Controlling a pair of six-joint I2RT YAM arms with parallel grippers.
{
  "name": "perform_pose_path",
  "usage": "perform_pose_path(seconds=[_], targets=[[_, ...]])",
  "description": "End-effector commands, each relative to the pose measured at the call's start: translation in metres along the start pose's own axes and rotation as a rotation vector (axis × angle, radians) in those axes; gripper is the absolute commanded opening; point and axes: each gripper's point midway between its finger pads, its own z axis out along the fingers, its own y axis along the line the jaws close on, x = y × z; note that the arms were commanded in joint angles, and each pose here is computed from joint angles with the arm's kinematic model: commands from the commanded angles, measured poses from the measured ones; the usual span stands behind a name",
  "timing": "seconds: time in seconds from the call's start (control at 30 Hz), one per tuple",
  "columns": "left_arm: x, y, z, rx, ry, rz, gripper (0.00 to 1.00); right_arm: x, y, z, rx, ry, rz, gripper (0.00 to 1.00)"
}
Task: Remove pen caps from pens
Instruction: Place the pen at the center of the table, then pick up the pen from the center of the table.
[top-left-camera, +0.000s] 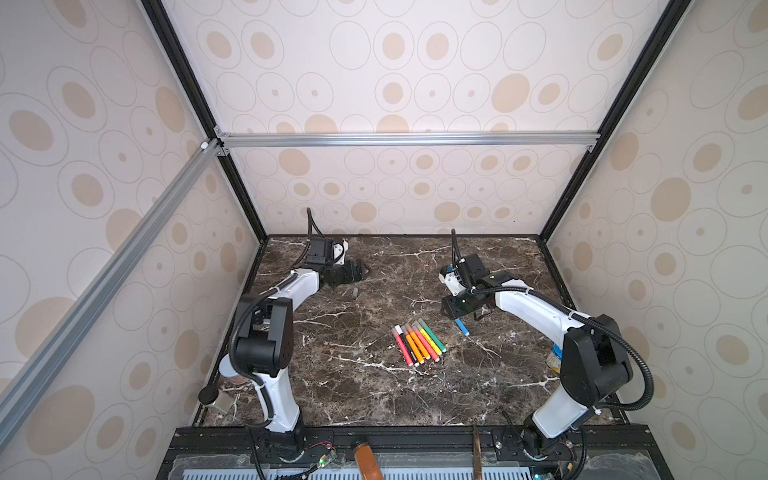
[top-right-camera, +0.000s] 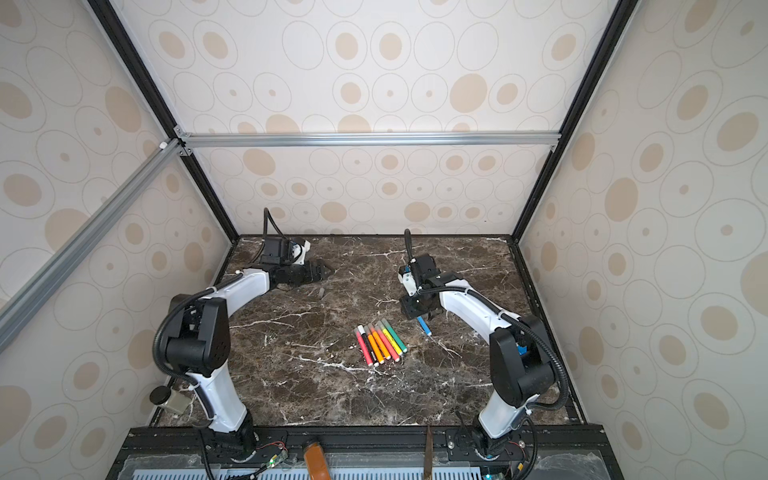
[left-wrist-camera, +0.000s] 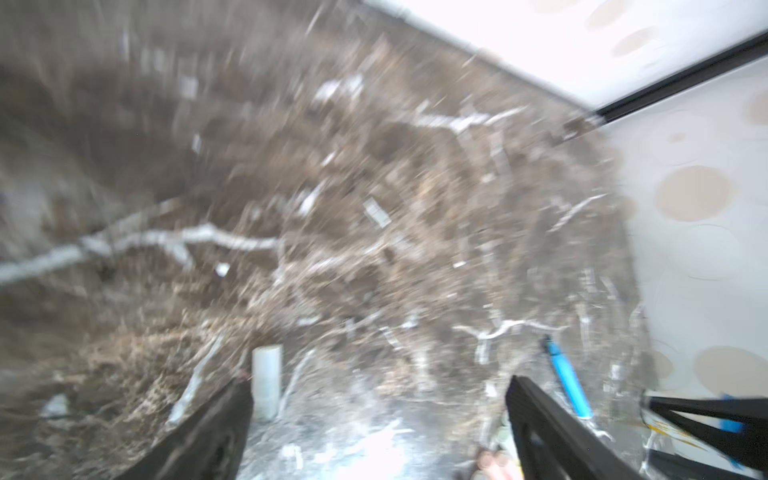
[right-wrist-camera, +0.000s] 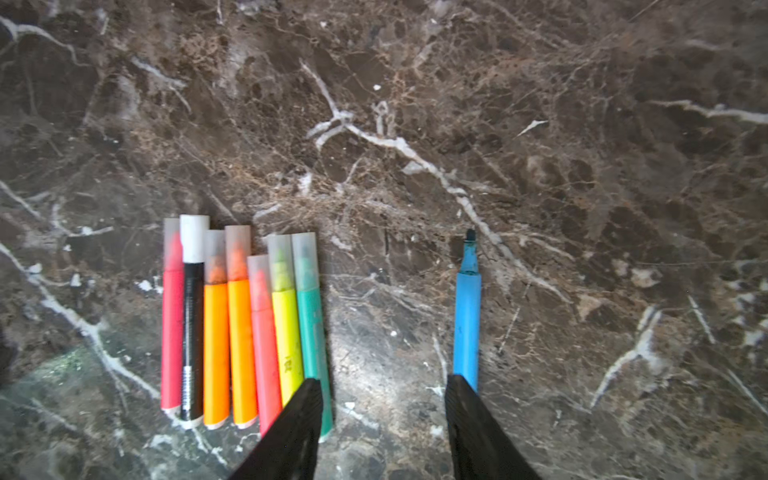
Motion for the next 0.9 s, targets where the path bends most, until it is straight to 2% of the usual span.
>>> perform_pose_path(seconds=[0.0, 0.1, 0.2, 0.37, 0.57, 0.87], targets=[[-0.039, -0.035, -0.048, 0.031, -0.177, 0.092, 1.00, 0.019, 0.047, -0.001, -0.070, 0.090, -0.015, 0.51], [-0.042, -0.038, -0.075, -0.005, -0.257, 0.097, 1.00, 0.029, 0.076, 0.006, -0.051, 0.146, -0.016, 0.51], [-0.035, -0.039, -0.092, -0.020, -0.290, 0.088, 1.00, 0.038, 0.099, 0.016, 0.008, 0.195, -0.025, 0.51], [-0.018, -0.023, -0.100, -0.105, -0.272, 0.071, 1.00, 0.042, 0.130, 0.033, 0.020, 0.230, -0.049, 0.47], [-0.008, -0.017, -0.104, -0.126, -0.268, 0.066, 1.00, 0.040, 0.141, 0.057, 0.032, 0.258, -0.074, 0.46], [-0.012, -0.014, -0.112, -0.146, -0.289, 0.070, 1.00, 0.042, 0.147, 0.074, 0.041, 0.290, -0.082, 0.38]])
